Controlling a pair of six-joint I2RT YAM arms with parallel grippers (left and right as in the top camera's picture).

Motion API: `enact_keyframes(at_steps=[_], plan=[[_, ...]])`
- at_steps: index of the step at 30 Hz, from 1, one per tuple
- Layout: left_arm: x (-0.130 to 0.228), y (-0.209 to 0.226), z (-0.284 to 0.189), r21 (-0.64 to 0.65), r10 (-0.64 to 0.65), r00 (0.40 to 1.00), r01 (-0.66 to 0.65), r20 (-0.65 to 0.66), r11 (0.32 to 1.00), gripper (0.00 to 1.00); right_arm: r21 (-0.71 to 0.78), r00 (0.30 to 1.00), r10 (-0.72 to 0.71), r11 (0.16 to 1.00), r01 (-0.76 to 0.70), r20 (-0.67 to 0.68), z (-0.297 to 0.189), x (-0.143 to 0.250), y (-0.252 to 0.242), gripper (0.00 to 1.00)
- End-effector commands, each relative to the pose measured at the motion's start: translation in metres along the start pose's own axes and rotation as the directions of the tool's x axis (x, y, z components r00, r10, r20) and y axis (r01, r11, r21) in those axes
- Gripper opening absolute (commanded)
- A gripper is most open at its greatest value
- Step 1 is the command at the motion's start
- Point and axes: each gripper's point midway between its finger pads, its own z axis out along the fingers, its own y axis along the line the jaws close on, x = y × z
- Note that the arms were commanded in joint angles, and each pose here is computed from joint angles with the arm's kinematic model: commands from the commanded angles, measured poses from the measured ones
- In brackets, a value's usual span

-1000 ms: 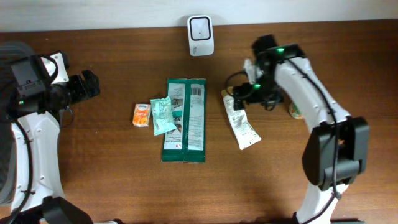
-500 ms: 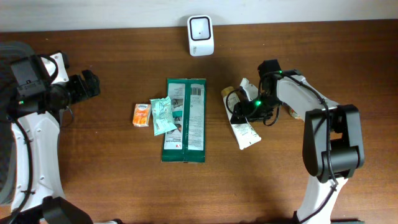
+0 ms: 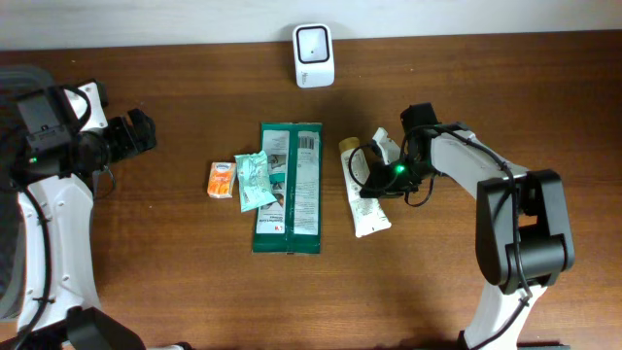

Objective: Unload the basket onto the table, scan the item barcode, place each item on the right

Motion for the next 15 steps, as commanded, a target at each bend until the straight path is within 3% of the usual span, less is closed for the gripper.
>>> enact_keyframes(at_steps=[1, 7, 9, 12, 15], plan=[[-0.011, -0.003, -0.011, 0.011, 0.024, 0.999, -0.025, 0.038, 1.000, 0.99, 0.065, 0.990, 0.052, 0.997, -0.044, -0.131, 0.013, 0.022, -0.013, 0.04], [-0.011, -0.003, -0.011, 0.010, 0.024, 0.999, -0.024, 0.038, 1.000, 0.99, -0.220, 0.999, 0.011, 0.975, -0.022, -0.052, -0.002, -0.007, 0.043, 0.04], [-0.011, -0.003, -0.011, 0.011, 0.024, 0.999, -0.025, 0.038, 1.000, 0.99, -0.281, 0.998, -0.062, 0.958, 0.054, -0.017, -0.008, -0.010, 0.055, 0.04], [-0.011, -0.003, -0.011, 0.010, 0.024, 0.999, -0.024, 0.038, 1.000, 0.99, -0.210, 0.991, -0.132, 0.968, 0.137, 0.037, -0.025, -0.015, 0.057, 0.04], [-0.011, -0.003, -0.011, 0.010, 0.024, 0.999, -0.024, 0.038, 1.000, 0.99, -0.025, 0.997, -0.080, 0.996, 0.081, 0.014, -0.028, -0.013, 0.031, 0.04]])
